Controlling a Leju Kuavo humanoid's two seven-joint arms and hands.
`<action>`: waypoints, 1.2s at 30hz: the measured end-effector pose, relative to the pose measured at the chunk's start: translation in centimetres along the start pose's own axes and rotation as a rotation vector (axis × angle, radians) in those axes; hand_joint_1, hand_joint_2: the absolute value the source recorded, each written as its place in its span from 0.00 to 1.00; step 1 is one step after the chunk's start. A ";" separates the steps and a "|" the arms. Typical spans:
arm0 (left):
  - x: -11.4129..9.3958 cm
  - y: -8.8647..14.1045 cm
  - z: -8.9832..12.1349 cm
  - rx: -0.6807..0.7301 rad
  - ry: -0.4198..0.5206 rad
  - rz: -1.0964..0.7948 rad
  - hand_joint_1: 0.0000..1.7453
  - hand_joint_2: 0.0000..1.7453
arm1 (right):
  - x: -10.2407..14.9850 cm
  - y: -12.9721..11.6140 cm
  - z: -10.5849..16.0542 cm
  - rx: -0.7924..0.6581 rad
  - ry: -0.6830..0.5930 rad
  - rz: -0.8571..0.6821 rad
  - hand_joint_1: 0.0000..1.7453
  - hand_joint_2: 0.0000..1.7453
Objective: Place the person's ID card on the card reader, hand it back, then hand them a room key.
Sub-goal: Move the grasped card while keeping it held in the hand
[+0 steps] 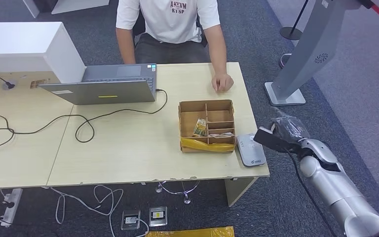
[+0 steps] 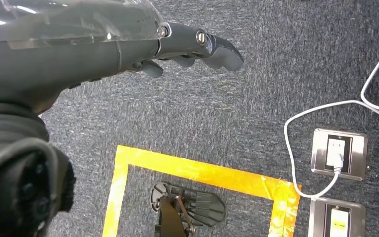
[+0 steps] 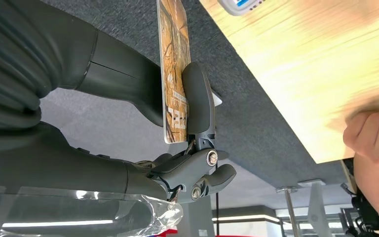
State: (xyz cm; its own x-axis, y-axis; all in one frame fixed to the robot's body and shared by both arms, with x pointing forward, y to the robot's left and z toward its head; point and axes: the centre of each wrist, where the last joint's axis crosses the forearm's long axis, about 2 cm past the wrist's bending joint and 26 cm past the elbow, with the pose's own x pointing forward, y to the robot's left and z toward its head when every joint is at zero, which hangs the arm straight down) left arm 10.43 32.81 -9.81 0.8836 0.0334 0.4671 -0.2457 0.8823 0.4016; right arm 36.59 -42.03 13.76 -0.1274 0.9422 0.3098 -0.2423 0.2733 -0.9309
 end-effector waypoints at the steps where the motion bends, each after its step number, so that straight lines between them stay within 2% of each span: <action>1: 0.0 0.0 0.0 0.000 0.000 0.000 0.00 0.00 | 0.1 0.1 0.0 0.001 -0.001 -0.001 1.00 1.00; 36: -0.1 -0.3 0.2 -0.014 -0.007 -0.013 0.00 0.00 | 2.7 1.9 -0.7 0.085 -0.031 -0.044 1.00 1.00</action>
State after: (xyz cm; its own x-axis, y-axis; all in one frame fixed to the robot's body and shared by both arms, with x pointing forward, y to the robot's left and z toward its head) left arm 10.38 32.42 -9.85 0.8840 0.0183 0.4671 -0.2282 0.8890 0.3970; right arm 36.47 -38.86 12.66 -0.1441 0.9230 0.3568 -0.3285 0.2955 -0.8971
